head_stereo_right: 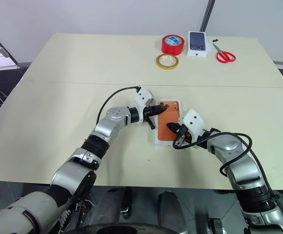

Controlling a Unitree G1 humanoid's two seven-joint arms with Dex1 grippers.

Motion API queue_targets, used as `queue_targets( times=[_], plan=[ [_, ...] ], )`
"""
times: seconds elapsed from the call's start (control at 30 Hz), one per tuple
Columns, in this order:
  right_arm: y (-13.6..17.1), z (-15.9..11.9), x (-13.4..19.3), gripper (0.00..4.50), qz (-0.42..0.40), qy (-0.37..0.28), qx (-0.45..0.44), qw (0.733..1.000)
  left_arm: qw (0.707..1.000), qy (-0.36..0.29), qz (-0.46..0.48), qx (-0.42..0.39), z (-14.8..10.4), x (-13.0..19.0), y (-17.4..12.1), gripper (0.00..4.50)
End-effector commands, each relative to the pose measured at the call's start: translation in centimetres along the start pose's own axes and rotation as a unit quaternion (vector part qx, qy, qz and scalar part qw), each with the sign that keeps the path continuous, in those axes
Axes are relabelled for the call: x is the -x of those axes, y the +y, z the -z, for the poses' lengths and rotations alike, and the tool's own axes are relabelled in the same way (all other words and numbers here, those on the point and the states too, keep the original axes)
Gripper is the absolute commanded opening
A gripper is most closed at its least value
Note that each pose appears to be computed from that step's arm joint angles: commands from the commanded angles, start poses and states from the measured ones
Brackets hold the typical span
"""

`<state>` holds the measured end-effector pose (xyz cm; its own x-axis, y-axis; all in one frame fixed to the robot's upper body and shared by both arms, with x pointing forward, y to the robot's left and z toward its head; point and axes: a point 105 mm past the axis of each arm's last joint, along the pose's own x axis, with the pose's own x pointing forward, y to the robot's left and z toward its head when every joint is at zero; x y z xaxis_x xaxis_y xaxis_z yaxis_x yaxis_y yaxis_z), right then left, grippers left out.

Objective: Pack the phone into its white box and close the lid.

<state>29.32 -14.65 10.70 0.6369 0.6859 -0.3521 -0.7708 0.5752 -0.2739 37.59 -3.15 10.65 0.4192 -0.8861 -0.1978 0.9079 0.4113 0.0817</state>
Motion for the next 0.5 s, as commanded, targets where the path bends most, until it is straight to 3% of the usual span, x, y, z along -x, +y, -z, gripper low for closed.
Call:
queue_targets(
  times=[0.03,0.07,0.17,0.27,0.37,0.4,0.5],
  plan=[
    [0.8,0.2,0.0,0.05,-0.020,0.008,-0.011,1.000,0.998,0.046,0.022,0.035,3.3,0.8,-0.9,0.00],
    [0.7,-0.1,0.1,0.28,-0.023,-0.005,-0.037,0.999,0.998,0.035,0.023,0.042,2.9,1.0,-0.8,0.00],
    [-0.1,-1.5,0.3,1.33,-0.010,-0.040,-0.054,0.998,0.998,-0.002,0.018,0.066,1.4,1.6,-0.2,0.85],
    [-1.5,-3.1,1.0,2.92,0.001,-0.080,-0.061,0.995,0.996,-0.066,0.017,0.052,-1.7,3.6,0.8,2.35],
    [-2.4,-3.5,2.0,4.44,0.003,-0.088,-0.054,0.995,0.995,-0.091,0.003,0.029,-3.3,6.2,1.8,3.82],
    [-2.8,-3.5,2.8,4.50,0.002,-0.088,-0.047,0.995,0.995,-0.098,-0.014,0.021,-3.8,8.2,2.6,4.40],
    [-3.7,-4.0,4.9,4.50,-0.001,-0.097,-0.030,0.995,0.992,-0.119,-0.029,0.038,-4.9,12.9,3.4,4.46]
  ],
)
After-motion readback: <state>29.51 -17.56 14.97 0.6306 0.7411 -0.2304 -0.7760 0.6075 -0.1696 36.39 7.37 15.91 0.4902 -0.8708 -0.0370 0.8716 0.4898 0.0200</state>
